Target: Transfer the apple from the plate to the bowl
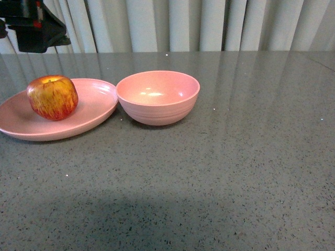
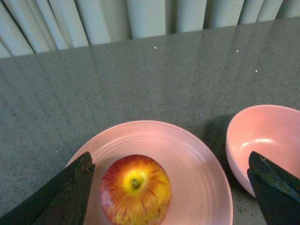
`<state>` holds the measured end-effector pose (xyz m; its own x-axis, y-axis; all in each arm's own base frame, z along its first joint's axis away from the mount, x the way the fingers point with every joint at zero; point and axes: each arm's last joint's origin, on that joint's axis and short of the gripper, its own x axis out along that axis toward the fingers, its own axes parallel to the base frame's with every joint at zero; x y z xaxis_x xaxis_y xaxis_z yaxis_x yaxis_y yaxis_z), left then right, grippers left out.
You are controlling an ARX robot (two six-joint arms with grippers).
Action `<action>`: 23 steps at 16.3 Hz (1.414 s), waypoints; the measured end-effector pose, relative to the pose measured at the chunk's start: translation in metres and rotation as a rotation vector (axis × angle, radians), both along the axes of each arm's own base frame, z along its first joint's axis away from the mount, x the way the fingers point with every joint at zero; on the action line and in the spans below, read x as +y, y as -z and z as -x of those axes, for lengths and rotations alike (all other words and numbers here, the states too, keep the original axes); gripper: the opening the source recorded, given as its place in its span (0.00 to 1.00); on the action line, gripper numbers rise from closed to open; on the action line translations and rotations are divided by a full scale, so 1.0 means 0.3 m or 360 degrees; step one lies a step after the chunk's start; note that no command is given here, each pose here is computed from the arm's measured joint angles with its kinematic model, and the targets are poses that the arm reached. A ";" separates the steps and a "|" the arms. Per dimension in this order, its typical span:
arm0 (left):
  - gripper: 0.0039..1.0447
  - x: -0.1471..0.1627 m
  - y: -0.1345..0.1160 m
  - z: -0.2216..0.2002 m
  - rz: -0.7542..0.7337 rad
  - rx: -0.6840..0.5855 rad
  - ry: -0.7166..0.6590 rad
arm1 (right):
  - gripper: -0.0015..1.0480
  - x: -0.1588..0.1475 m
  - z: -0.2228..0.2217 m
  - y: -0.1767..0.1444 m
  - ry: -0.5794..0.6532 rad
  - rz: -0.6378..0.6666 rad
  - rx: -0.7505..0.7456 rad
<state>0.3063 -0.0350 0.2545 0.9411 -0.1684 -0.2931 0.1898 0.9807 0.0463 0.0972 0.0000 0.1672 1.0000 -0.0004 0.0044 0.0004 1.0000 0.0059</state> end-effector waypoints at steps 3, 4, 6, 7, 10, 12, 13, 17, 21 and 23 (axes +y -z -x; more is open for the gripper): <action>0.94 0.010 0.031 -0.088 -0.0005 0.0131 -0.0064 | 0.94 0.000 0.000 0.000 0.0000 0.0000 0.0001; 0.94 0.020 0.042 -0.108 -0.0002 0.0176 -0.0084 | 0.94 0.000 0.000 0.000 0.0000 0.0000 0.0000; 0.94 0.033 0.054 -0.129 0.0028 0.0236 -0.0113 | 0.94 0.000 0.000 0.000 0.0000 0.0000 0.0000; 0.94 0.035 0.060 -0.136 0.0032 0.0244 -0.0123 | 0.94 0.000 0.000 0.000 0.0000 0.0000 0.0000; 0.94 0.034 0.111 -0.156 0.0059 0.0320 -0.0129 | 0.94 0.000 0.000 0.000 0.0000 0.0000 0.0000; 0.94 0.034 0.133 -0.166 0.0063 0.0341 -0.0131 | 0.94 0.000 0.000 0.000 0.0000 0.0000 0.0000; 0.94 0.033 0.141 -0.169 0.0064 0.0347 -0.0131 | 0.94 0.000 0.000 0.000 0.0000 0.0000 0.0001; 0.94 0.033 0.190 -0.182 0.0081 0.0400 -0.0140 | 0.94 0.000 0.000 0.000 0.0000 0.0000 0.0000; 0.94 0.031 0.234 -0.192 0.0096 0.0447 -0.0139 | 0.94 0.000 0.000 0.000 0.0000 0.0000 0.0000; 0.94 0.031 0.244 -0.195 0.0095 0.0461 -0.0139 | 0.94 0.000 0.000 0.000 0.0000 0.0000 0.0001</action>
<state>0.3647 -0.0257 0.1812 0.8314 -0.1158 -0.5435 0.1018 0.9932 -0.0559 0.0972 0.0000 0.1672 1.0000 -0.0004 0.0040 0.0004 1.0000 0.0059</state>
